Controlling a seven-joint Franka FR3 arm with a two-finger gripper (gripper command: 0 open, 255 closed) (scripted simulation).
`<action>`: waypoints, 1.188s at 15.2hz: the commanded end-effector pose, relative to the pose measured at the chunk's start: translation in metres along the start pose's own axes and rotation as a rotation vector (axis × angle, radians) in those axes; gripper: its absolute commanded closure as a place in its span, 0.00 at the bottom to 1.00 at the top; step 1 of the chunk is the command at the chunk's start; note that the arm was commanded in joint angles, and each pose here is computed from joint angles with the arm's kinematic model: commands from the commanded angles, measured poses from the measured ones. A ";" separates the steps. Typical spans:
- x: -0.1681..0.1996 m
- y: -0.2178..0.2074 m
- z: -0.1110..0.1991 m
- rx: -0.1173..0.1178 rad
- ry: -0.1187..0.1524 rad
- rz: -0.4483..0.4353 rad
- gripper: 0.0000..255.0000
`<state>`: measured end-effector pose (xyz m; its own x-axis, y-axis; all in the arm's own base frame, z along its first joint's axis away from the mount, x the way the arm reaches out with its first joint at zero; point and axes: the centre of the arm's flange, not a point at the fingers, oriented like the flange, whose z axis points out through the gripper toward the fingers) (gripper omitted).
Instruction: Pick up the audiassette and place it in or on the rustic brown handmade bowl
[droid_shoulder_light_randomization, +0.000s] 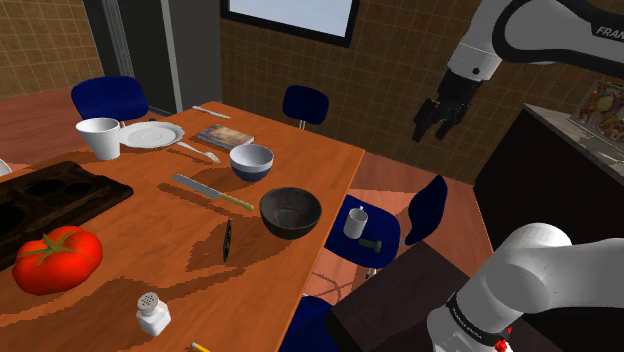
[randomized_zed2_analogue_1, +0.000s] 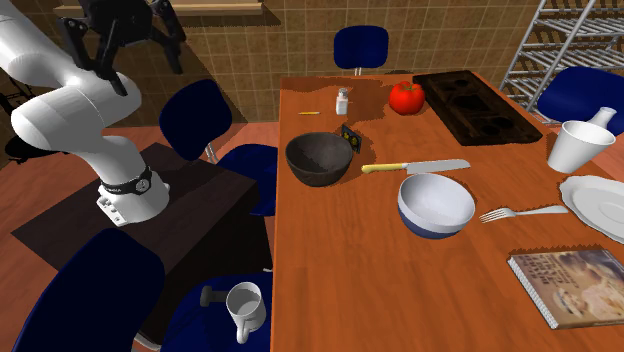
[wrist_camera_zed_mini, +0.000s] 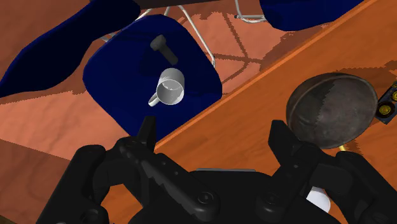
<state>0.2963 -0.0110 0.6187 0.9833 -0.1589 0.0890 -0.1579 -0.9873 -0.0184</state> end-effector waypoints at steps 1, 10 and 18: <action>0.000 0.000 0.000 0.000 0.000 0.000 0.00; 0.010 -0.103 0.061 -0.008 -0.017 0.082 0.00; 0.026 -0.193 0.116 -0.016 -0.032 0.154 0.00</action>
<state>0.3586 0.1651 0.5165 0.9529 -0.2980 0.0567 -0.2978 -0.9545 -0.0132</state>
